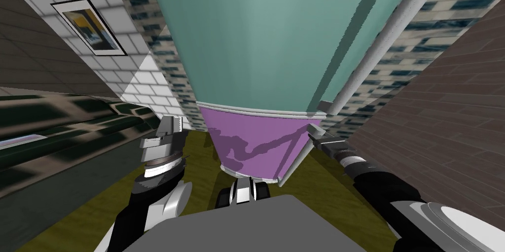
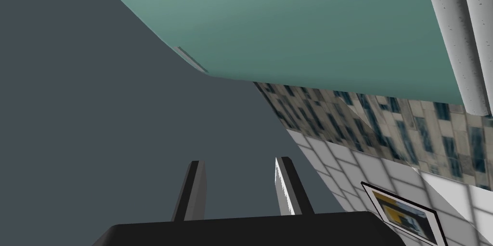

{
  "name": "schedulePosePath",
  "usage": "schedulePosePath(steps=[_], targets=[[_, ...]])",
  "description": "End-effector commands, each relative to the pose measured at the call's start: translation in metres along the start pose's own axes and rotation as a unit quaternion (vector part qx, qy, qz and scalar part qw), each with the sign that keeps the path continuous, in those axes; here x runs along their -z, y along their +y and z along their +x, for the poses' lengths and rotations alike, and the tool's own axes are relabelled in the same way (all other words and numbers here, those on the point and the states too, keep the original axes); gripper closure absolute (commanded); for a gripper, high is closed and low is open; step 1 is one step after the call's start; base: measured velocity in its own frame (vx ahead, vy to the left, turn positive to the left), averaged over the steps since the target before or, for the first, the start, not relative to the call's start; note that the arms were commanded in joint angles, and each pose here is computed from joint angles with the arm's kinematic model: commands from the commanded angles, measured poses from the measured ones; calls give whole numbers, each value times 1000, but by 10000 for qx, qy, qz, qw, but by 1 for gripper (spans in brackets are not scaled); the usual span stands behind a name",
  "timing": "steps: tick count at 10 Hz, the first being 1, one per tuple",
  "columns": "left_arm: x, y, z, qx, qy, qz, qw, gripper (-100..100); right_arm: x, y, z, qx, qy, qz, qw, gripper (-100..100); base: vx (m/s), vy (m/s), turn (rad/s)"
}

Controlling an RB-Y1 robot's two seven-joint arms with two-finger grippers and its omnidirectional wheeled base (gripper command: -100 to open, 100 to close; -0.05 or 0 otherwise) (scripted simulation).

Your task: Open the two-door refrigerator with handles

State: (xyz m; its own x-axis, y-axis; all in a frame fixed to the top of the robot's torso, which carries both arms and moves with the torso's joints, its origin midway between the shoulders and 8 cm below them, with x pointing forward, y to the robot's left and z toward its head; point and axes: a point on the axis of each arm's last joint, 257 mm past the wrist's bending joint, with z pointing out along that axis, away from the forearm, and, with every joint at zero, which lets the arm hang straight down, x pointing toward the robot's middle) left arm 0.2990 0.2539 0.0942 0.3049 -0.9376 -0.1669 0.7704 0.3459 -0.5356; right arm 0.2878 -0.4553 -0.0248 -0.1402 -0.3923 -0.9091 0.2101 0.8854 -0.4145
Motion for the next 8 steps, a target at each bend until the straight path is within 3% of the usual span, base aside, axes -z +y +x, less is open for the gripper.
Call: schedulePosePath(steps=[1,8], targets=[[0,0,0,0,0,1,10000,0,5,-19,12,-21,165,273,9995,100,-151,238,-79],[0,0,0,0,0,1,10000,0,31,-82,35,-50,577,1238,9906,100,-210,305,-83]])
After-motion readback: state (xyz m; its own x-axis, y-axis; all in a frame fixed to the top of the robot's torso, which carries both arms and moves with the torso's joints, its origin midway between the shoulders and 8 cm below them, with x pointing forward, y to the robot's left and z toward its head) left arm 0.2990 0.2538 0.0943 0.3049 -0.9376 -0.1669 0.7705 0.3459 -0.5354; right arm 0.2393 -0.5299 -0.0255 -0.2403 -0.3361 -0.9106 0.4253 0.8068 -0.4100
